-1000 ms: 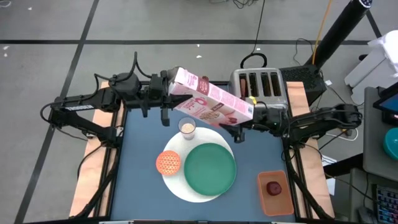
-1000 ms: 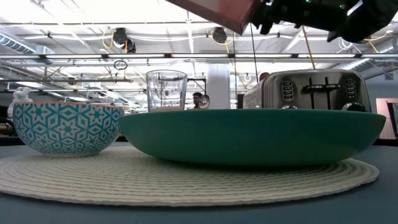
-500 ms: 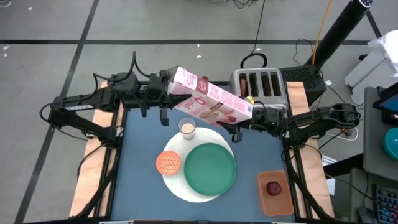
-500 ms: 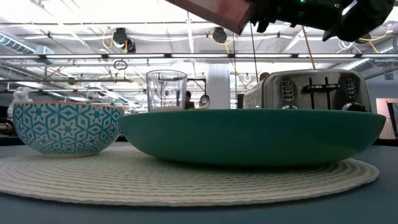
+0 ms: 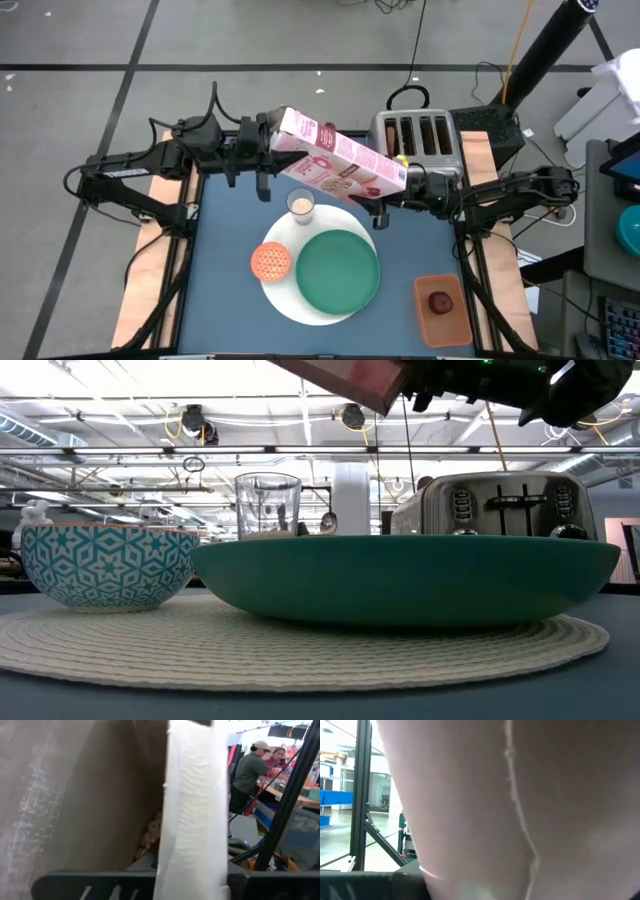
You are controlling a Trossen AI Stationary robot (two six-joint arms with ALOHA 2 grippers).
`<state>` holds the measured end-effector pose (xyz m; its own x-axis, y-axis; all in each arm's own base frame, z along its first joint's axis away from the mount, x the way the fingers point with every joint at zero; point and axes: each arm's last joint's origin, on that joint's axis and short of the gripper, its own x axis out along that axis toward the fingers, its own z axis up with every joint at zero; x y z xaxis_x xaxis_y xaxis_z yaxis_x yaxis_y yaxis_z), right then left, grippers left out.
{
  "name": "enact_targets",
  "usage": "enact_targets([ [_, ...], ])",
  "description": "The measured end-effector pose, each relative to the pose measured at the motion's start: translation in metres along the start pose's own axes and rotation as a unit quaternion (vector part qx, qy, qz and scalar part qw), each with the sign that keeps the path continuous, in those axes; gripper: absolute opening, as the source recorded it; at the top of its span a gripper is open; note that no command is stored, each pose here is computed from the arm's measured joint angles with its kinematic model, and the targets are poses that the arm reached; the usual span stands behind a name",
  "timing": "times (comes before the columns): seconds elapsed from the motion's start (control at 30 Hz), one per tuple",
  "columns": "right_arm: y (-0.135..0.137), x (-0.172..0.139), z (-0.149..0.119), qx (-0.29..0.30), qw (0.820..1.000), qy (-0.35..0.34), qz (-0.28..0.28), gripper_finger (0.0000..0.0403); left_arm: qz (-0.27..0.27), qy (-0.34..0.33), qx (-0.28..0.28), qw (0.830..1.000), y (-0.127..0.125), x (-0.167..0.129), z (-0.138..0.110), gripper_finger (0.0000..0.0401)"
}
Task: Arrange a breakfast setting
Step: Pour the cereal from the cereal box into the orange bowl
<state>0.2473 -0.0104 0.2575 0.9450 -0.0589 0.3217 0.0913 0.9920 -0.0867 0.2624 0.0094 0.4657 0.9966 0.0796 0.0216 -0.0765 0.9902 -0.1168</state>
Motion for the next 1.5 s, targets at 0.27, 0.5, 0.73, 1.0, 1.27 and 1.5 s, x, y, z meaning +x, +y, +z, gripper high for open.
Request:
enact_targets([
  [0.27, 0.000, 0.000, 0.000, 0.000, 1.000, 0.002, 0.000, 0.0219, 0.003, 0.023, -0.008, 1.000, 0.001, -0.001, -0.004, 0.0118],
  [0.5, 0.000, 0.000, -0.001, 0.000, 1.000, 0.003, 0.001, 0.0219, 0.005, 0.042, -0.008, 0.999, 0.001, -0.012, -0.003, 0.0170],
  [0.73, 0.000, 0.000, 0.000, 0.000, 1.000, -0.001, 0.003, 0.0219, 0.008, 0.054, -0.023, 0.998, 0.001, -0.034, 0.002, 0.0172],
  [1.0, 0.000, 0.000, 0.001, 0.000, 1.000, 0.002, 0.003, 0.0219, 0.010, 0.070, -0.017, 0.997, 0.002, -0.062, 0.007, 0.0173],
  [1.27, 0.002, 0.000, -0.003, 0.018, 0.999, 0.019, 0.030, 0.0220, 0.013, 0.097, -0.009, 0.995, 0.004, -0.106, 0.010, 0.0173],
  [1.5, 0.003, -0.001, -0.006, 0.045, 0.997, 0.036, 0.042, 0.0220, 0.015, 0.105, 0.004, 0.994, 0.010, -0.140, -0.027, 0.0173],
])
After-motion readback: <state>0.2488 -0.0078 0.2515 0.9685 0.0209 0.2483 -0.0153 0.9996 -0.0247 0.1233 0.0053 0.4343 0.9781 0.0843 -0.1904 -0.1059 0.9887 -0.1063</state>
